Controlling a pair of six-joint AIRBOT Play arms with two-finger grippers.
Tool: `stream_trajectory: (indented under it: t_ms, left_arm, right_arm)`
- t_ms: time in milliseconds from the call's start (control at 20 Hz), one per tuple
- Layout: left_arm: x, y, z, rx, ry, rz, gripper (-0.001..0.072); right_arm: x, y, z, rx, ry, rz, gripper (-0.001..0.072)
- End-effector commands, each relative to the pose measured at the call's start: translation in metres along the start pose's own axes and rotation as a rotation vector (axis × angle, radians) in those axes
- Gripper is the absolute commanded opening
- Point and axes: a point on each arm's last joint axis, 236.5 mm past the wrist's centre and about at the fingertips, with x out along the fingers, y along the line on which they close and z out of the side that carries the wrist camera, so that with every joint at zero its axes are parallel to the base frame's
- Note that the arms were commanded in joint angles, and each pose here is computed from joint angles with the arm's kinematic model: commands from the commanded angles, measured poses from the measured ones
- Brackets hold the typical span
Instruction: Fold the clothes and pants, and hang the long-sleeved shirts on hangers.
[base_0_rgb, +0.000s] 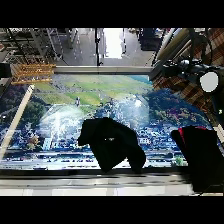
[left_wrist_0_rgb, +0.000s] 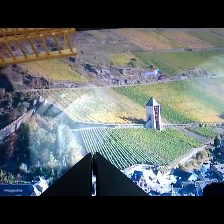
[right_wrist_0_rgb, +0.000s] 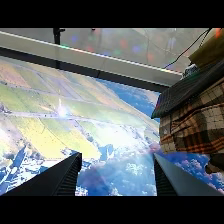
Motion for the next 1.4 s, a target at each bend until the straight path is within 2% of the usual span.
stream_trajectory:
  t_ms: [0,550,650,700,800,950,1100,1250,1350]
  left_arm:
    - [0.0,0.0,0.0,0.0,-0.001,0.0,0.001]
    - [0.014,0.0,-0.002,0.001,0.016,0.002,0.001]
    - [0.024,-0.001,-0.007,-0.002,0.04,-0.002,0.001]
    - [0.03,-0.002,-0.013,-0.002,0.064,-0.003,0.001]
    - [0.04,-0.009,-0.041,-0.003,0.188,-0.025,0.001]
    - [0.044,-0.013,-0.084,0.0,0.38,-0.037,0.001]
    - [0.052,-0.034,-0.096,-0.025,0.412,-0.118,0.001]
    - [0.057,-0.081,-0.112,-0.078,0.46,-0.309,0.001]
    - [0.066,-0.094,-0.122,-0.1,0.476,-0.353,0.001]
  right_arm:
    - [0.0,0.001,0.0,0.0,-0.001,0.001,0.0525]
    - [0.0,0.001,0.001,0.002,-0.005,0.002,0.0525]
    - [-0.001,0.015,0.013,0.092,-0.052,0.063,0.0526]
    - [-0.006,0.033,0.012,0.2,-0.033,0.142,0.0525]
    - [-0.016,0.051,-0.004,0.224,0.053,0.215,0.0516]
    - [-0.031,0.038,-0.062,0.048,0.292,0.161,0.0518]
    - [-0.061,0.008,-0.121,-0.153,0.55,0.121,0.0516]
    - [-0.076,-0.013,-0.121,-0.039,0.544,0.125,0.0517]
    - [-0.084,-0.039,-0.121,0.017,0.533,0.073,0.0517]
